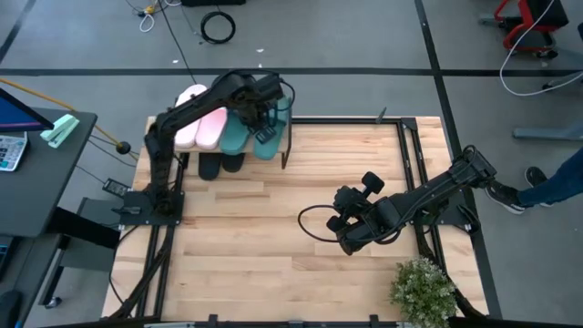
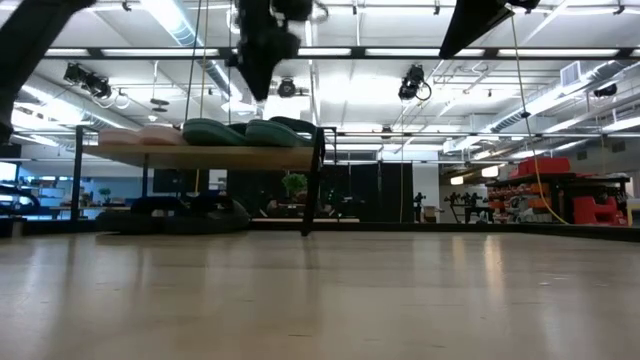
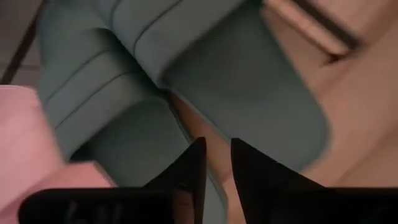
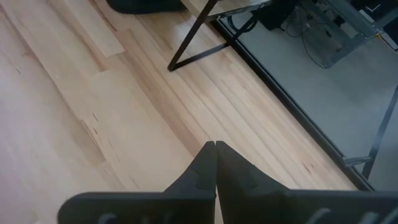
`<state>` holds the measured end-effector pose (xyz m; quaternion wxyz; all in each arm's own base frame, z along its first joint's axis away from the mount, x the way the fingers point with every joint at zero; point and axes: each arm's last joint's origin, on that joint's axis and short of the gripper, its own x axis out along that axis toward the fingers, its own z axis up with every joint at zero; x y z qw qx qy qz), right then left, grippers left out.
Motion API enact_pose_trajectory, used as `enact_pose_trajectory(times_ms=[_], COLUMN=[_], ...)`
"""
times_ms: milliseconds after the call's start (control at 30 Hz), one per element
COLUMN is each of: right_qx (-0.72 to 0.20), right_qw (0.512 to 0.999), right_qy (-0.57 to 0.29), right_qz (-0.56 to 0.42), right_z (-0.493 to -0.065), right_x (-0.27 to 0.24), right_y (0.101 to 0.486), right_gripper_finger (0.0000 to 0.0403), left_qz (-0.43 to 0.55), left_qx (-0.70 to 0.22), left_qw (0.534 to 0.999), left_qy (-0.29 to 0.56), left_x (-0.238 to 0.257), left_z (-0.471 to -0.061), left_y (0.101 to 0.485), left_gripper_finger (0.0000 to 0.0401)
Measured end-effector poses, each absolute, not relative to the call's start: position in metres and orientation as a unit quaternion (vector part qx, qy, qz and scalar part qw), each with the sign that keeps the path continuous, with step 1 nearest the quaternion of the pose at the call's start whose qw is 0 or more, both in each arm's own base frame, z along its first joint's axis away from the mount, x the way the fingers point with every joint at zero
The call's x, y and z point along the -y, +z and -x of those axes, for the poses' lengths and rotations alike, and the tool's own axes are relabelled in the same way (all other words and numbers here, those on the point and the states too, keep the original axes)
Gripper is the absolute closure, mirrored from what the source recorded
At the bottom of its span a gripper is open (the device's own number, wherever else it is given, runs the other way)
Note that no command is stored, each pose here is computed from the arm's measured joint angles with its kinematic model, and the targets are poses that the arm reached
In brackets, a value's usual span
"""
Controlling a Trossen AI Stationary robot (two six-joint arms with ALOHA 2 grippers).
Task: Pick and place slides into the shelf
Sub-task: Return to Home Position
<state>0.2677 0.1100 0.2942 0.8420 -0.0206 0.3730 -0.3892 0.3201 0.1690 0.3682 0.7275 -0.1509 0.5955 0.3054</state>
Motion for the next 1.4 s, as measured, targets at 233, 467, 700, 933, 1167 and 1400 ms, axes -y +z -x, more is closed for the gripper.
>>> enact_pose_trajectory(times_ms=[233,467,700,933,1167,1400], right_qx=[-0.403,-0.409,-0.358,-0.308,-0.239,-0.136], right_qw=[0.84,0.858,0.886,0.917,0.956,0.985], right_qy=[-0.348,-0.297,-0.296,-0.254,-0.154,-0.042], right_qz=[0.106,0.092,-0.001,-0.005,-0.066,-0.101], right_z=[-0.265,-0.252,-0.225,-0.205,-0.179,-0.16], right_x=[-0.113,-0.107,-0.094,-0.083,-0.073,-0.064], right_y=[0.3,0.331,0.361,0.375,0.349,0.312], right_gripper_finger=[0.0398,0.0398,0.0398,0.0398,0.0398,0.0398], left_qz=[0.116,0.089,0.122,0.12,0.154,0.137], left_qx=[-0.522,-0.436,-0.329,-0.27,-0.238,-0.185], left_qw=[0.799,0.865,0.911,0.937,0.938,0.964], left_qy=[0.274,0.232,0.218,0.186,0.2,0.136], left_x=[-0.113,-0.061,-0.031,-0.015,-0.013,-0.012], left_z=[-0.283,-0.223,-0.141,-0.084,-0.063,-0.087], left_y=[0.43,0.482,0.518,0.529,0.488,0.413], left_gripper_finger=[0.0336,0.0348,0.0357,0.0366,0.0374,0.0367])
